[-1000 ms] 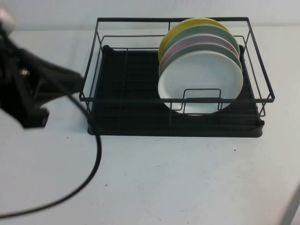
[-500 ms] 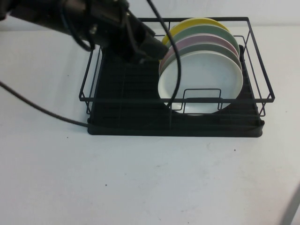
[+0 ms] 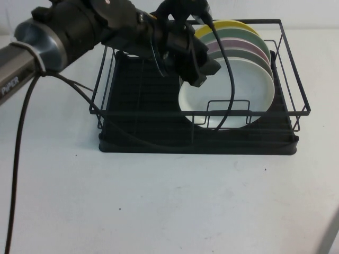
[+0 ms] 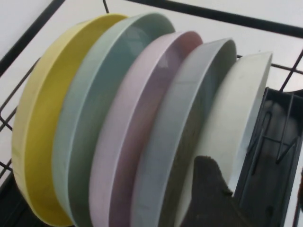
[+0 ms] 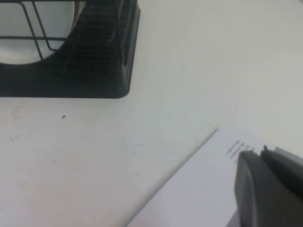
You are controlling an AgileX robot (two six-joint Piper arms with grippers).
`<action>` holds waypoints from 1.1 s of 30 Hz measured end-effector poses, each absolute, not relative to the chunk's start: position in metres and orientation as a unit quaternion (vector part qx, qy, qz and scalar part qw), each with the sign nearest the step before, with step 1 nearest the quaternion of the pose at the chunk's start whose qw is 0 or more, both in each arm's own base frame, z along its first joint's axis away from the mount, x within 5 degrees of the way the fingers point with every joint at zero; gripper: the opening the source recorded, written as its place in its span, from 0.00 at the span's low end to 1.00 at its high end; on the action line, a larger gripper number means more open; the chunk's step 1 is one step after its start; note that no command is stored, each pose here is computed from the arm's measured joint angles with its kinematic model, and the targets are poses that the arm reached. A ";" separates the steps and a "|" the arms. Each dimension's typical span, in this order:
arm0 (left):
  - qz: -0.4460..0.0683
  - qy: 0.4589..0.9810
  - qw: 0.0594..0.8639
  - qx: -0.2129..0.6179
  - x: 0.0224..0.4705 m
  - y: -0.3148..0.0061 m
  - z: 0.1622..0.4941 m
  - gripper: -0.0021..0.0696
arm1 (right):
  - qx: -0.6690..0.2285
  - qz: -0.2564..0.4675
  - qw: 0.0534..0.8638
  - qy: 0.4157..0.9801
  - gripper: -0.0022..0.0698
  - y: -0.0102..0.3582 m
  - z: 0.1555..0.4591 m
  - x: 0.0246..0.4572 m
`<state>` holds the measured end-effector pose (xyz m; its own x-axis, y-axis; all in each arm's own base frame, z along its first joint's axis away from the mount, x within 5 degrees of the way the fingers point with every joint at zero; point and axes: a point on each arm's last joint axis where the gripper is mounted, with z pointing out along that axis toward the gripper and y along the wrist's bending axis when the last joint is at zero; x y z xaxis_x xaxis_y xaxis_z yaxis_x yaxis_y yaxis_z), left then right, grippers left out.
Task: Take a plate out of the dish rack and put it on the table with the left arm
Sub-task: Grasp the plate from the shelf
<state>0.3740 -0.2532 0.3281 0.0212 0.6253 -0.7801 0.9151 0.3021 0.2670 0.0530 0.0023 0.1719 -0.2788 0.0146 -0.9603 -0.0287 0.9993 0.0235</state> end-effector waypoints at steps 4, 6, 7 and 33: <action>-0.161 0.677 0.429 0.576 0.379 -0.257 0.315 0.51 | -0.004 0.018 0.601 0.799 0.00 0.002 0.172 0.053; -0.158 0.675 0.430 0.579 0.381 -0.260 0.311 0.51 | -0.004 0.018 0.601 0.799 0.00 0.002 0.172 0.053; -0.156 0.673 0.430 0.581 0.381 -0.263 0.308 0.51 | -0.004 0.018 0.601 0.799 0.00 0.002 0.172 0.053; -0.101 0.639 0.498 0.578 0.375 -0.264 0.340 0.13 | -0.004 0.018 0.601 0.799 0.00 0.002 0.172 0.053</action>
<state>0.3749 -0.2640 0.3403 0.1639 0.6369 -0.7533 0.8388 0.3120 0.4462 0.0530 0.0023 0.1719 -0.2788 0.0146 -0.9603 -0.0287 0.9993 0.0235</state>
